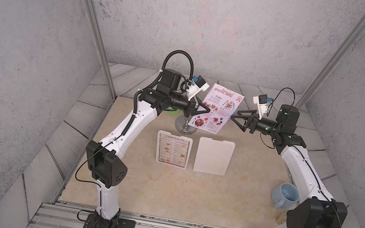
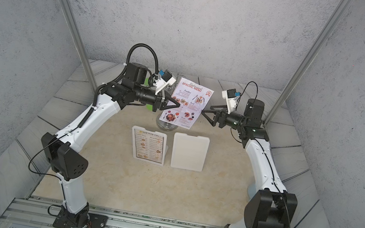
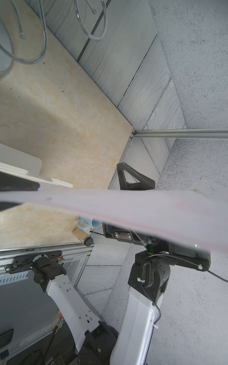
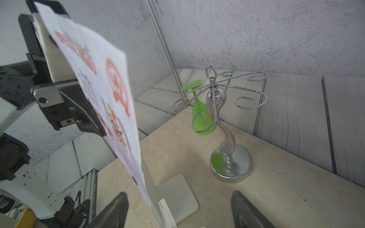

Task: Insert the menus into the narrow rack
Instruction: Pick up the menu from the center of the board.

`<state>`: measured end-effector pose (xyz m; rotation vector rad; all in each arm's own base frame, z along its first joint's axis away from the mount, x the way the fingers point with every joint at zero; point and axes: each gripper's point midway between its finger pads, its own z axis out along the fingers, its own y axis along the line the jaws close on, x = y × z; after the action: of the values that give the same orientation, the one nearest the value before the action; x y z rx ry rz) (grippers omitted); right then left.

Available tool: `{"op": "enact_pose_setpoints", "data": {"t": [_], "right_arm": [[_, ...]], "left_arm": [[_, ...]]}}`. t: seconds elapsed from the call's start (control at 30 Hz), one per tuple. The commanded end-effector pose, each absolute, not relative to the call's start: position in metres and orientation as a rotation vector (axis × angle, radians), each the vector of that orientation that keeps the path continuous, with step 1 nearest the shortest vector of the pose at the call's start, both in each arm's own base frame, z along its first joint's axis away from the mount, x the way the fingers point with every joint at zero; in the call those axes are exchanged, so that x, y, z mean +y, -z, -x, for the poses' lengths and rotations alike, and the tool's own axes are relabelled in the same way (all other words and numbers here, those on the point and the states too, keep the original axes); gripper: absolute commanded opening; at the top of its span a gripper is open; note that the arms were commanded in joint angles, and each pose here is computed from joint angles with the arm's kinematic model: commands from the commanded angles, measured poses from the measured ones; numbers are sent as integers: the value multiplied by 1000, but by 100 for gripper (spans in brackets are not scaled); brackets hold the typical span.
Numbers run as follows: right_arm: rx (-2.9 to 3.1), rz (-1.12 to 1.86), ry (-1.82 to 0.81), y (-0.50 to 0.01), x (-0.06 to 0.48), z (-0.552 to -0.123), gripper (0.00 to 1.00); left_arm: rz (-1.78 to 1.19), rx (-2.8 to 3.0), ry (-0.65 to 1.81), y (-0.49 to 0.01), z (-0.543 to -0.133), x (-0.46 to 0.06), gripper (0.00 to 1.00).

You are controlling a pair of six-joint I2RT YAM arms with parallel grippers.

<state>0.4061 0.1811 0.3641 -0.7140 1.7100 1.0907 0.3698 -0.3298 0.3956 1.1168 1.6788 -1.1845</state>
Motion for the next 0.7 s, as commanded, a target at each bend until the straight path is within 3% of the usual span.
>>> {"op": "enact_pose_setpoints", "data": {"t": [0.0,0.67], "right_arm": [[1647,751,-1173,-376,187,-408,80],[1689,737,-1256,-345,199,-405,59]], "left_arm": [[-1114,1653,1229,-397,-377,-334,0],[-1047,1700,1248,-372,-406,-344,0]]}}
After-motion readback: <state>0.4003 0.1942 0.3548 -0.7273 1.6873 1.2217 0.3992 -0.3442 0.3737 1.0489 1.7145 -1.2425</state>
